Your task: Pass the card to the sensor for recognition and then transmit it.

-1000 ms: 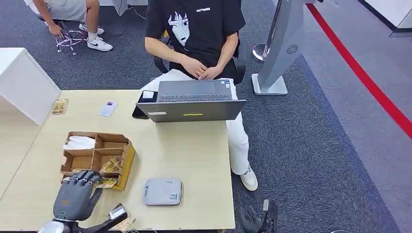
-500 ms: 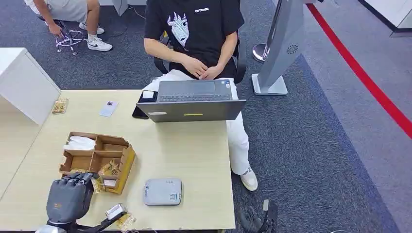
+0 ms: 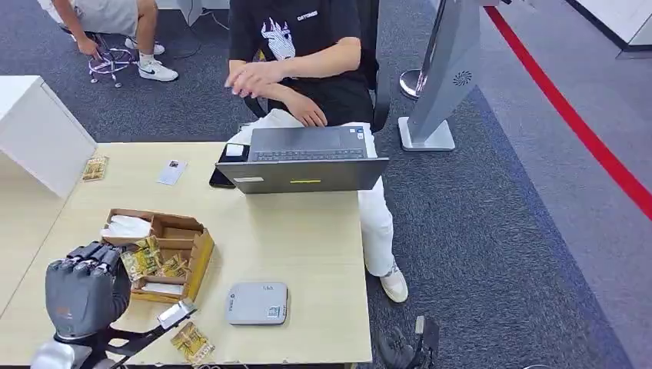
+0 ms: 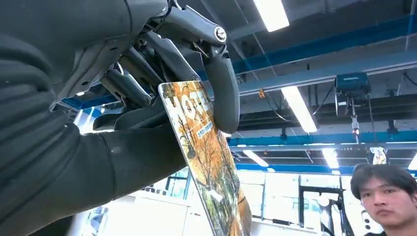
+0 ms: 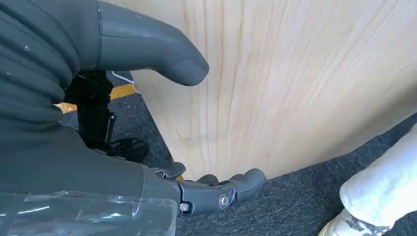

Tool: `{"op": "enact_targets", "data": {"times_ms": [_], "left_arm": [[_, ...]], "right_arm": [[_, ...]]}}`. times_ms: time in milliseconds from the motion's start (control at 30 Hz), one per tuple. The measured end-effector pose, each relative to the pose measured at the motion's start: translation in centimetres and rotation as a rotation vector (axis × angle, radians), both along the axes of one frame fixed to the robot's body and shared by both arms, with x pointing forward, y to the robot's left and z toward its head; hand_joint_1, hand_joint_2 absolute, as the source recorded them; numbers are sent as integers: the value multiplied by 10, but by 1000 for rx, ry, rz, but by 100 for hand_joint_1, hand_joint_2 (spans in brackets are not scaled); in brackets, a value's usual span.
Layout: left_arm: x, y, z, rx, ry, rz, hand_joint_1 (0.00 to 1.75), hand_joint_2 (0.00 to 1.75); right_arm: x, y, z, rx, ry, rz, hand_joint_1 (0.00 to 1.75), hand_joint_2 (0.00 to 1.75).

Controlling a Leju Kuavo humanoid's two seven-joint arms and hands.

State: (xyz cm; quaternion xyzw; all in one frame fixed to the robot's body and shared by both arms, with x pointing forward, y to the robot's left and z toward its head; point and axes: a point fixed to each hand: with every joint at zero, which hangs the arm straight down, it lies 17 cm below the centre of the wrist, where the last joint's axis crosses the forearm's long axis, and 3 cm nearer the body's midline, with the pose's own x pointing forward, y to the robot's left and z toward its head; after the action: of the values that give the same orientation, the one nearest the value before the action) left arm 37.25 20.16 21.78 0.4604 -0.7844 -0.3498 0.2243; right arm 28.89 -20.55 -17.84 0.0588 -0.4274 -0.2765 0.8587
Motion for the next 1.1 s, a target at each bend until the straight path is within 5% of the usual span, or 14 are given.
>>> {"op": "enact_targets", "data": {"times_ms": [300,467,767,1100], "left_arm": [[4,3,7,-14,-8,4,175,175],[34,16,22,-45,18,9,175,175],[116,105,2,49,78,212,175,175],[126,154,-47,-2,206,282,175,175]], "right_arm": [[0,3,0,1,0,11,0,175],[3,9,2,5,-1,27,0,175],[7,27,5,7,8,82,0,175],[8,28,5,12,6,83,0,175]]}}
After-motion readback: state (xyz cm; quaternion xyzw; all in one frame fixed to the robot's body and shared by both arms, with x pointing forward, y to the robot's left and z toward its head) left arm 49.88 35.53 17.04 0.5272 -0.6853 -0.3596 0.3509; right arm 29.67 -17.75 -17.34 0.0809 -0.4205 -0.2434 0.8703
